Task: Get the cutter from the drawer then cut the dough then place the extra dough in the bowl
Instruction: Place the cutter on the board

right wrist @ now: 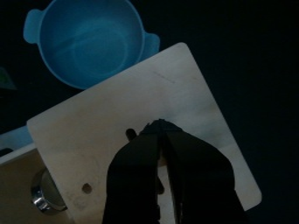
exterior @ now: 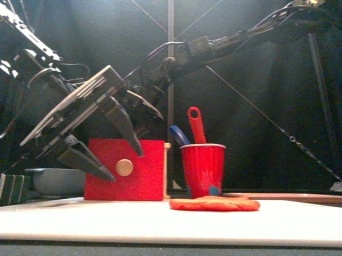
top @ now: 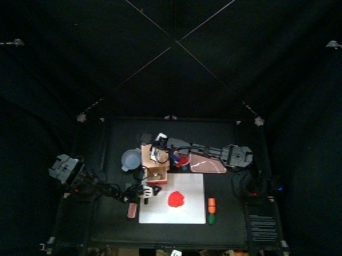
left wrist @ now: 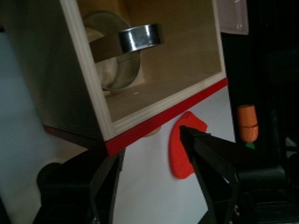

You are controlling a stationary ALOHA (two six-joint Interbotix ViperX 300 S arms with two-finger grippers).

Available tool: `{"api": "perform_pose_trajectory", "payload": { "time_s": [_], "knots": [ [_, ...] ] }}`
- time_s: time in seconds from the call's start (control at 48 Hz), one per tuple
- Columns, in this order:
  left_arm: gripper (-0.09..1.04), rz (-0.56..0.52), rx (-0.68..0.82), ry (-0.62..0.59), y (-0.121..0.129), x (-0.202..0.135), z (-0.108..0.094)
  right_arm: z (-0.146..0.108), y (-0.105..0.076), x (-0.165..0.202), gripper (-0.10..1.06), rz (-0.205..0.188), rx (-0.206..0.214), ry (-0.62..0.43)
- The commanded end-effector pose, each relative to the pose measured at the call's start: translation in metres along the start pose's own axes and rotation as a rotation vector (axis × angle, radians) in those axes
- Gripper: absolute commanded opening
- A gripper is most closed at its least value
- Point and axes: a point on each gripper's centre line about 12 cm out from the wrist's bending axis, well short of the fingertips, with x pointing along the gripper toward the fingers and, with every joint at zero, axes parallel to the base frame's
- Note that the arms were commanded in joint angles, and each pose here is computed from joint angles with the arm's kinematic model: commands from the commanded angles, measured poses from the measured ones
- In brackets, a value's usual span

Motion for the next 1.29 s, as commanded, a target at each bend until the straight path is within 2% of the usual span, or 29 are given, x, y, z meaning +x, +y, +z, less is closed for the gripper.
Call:
{"api": "perform_pose_trajectory", "payload": {
  "time_s": [0.021,0.146,0.396,0.583,0.729,0.896,1.021,1.292],
  "knots": [
    [0.87,-0.073,0.012,0.002,-0.013,-0.015,0.008,0.014,0.001,-0.026,0.02,0.0,-0.003,-0.051],
    [0.87,-0.119,0.06,0.01,-0.01,-0.027,0.013,0.023,0.002,-0.048,0.02,0.002,-0.012,-0.084],
    [0.87,-0.23,0.222,0.038,0.0,-0.05,0.02,0.019,0.025,-0.089,0.02,0.025,-0.061,-0.07],
    [0.87,-0.367,0.351,0.042,-0.003,-0.069,0.028,-0.001,0.053,-0.102,0.03,0.057,-0.119,-0.04],
    [0.87,-0.401,0.405,0.039,0.009,-0.078,0.035,-0.024,0.076,-0.103,0.03,0.08,-0.172,-0.015],
    [0.87,-0.4,0.425,0.028,0.025,-0.083,0.046,-0.037,0.097,-0.1,0.04,0.115,-0.2,-0.054],
    [0.87,-0.405,0.42,0.02,0.033,-0.088,0.052,-0.039,0.104,-0.097,0.12,0.123,-0.217,-0.086],
    [0.87,-0.411,0.413,0.016,0.042,-0.093,0.058,-0.043,0.104,-0.085,0.46,0.122,-0.209,-0.084]
  ]
}}
